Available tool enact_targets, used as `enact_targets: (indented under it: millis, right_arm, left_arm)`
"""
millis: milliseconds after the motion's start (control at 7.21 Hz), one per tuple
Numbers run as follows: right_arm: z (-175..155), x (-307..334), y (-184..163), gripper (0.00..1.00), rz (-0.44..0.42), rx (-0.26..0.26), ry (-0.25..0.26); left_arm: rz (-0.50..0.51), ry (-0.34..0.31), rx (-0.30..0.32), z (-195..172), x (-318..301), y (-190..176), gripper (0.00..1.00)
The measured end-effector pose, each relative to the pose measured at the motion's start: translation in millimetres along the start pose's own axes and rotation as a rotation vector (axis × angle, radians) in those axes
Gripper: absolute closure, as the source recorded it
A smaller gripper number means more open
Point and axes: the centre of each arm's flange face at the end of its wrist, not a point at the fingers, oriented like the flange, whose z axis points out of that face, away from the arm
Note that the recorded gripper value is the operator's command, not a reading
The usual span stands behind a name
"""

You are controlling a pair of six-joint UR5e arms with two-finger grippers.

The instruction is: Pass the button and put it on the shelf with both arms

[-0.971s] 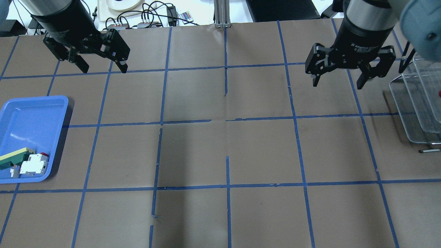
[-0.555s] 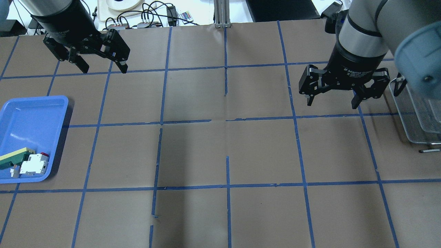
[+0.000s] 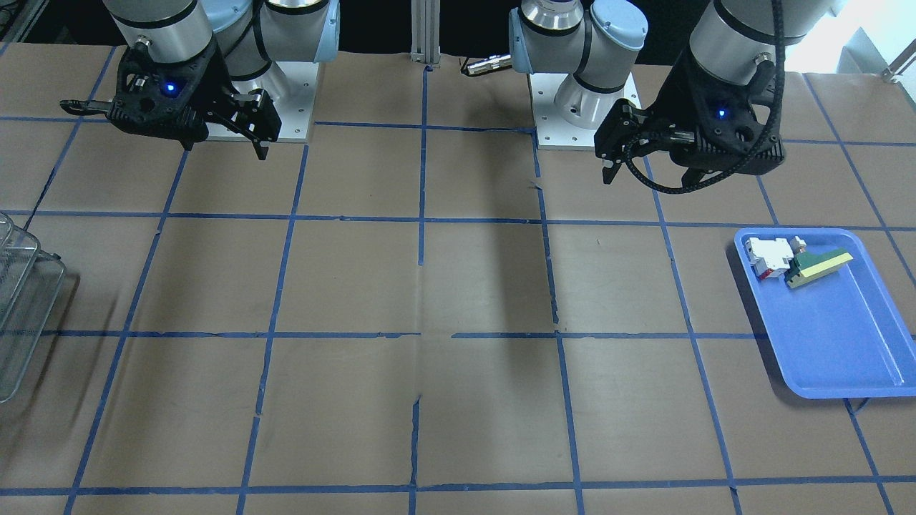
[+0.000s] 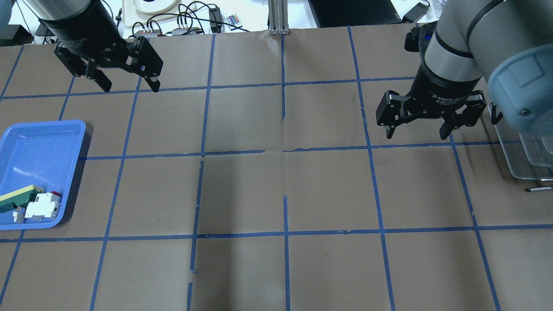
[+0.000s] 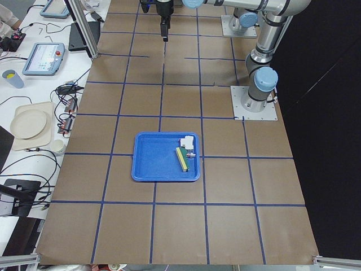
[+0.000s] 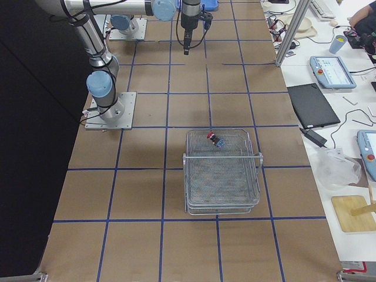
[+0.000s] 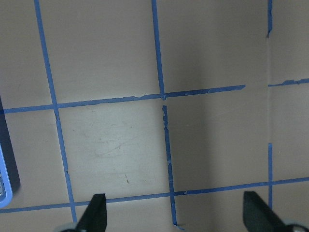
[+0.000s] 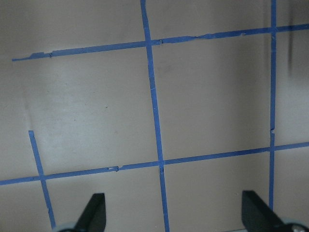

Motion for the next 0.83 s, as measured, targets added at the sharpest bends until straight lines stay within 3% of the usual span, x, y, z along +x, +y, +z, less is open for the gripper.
enact_targets:
  millis: [555,832]
  right_arm:
    - [-4.2,0.5,3.7,0.00,0.000,0.007,-0.041]
    - [-4.2,9.2,2.4,0.00,0.020,0.004,-0.042]
  left_arm:
    - [-0.004,0.001,-0.013,12.7,2.7,7.7,0.00]
    - [-0.080,-0.001,-0.012,14.4,3.1,9.8,0.00]
